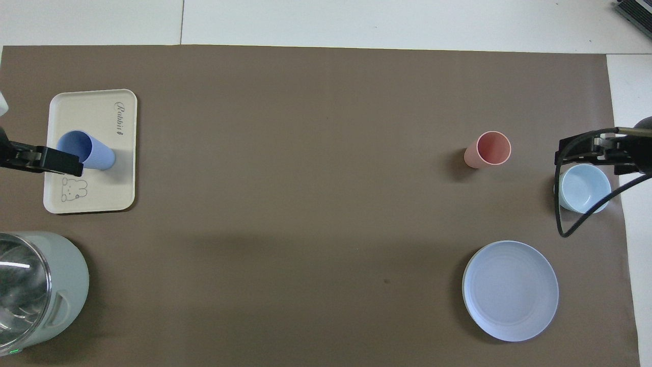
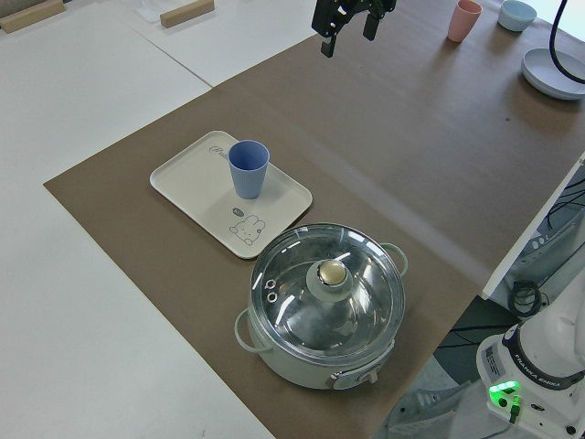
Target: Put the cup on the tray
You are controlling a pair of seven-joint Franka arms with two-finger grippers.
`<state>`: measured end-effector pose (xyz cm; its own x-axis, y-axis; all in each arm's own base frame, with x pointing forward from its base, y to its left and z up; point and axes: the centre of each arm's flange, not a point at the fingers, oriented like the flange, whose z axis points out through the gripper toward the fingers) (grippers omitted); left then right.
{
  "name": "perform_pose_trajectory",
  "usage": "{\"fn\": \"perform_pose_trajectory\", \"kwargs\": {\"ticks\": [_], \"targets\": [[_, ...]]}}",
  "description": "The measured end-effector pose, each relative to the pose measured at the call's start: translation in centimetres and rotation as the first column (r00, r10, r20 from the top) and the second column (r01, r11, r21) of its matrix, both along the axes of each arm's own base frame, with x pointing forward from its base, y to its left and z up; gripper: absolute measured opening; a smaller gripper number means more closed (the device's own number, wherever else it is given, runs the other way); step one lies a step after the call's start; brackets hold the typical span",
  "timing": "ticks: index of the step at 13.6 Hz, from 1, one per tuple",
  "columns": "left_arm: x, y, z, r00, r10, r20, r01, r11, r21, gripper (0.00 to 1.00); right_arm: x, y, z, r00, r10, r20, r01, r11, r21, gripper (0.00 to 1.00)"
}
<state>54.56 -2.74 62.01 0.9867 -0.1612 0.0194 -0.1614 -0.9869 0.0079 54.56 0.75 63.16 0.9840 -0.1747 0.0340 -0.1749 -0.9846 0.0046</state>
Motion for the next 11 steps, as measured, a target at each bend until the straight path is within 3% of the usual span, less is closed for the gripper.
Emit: {"fn": "perform_pose_trajectory", "kwargs": {"ticks": [8, 11], "targets": [[0.0, -0.3, 0.0, 1.000, 0.023, -0.002, -0.023, 1.000, 0.000, 1.00, -1.5, 0.3, 0.0, 0.996, 0.005, -0.093, -0.005, 1.000, -0.002, 0.99], [-0.1, -0.3, 0.0, 1.000, 0.029, -0.001, -0.029, 1.000, 0.000, 1.00, -1.6, 0.4, 0.0, 0.995, 0.007, -0.095, -0.007, 1.000, 0.000, 0.99]]}}
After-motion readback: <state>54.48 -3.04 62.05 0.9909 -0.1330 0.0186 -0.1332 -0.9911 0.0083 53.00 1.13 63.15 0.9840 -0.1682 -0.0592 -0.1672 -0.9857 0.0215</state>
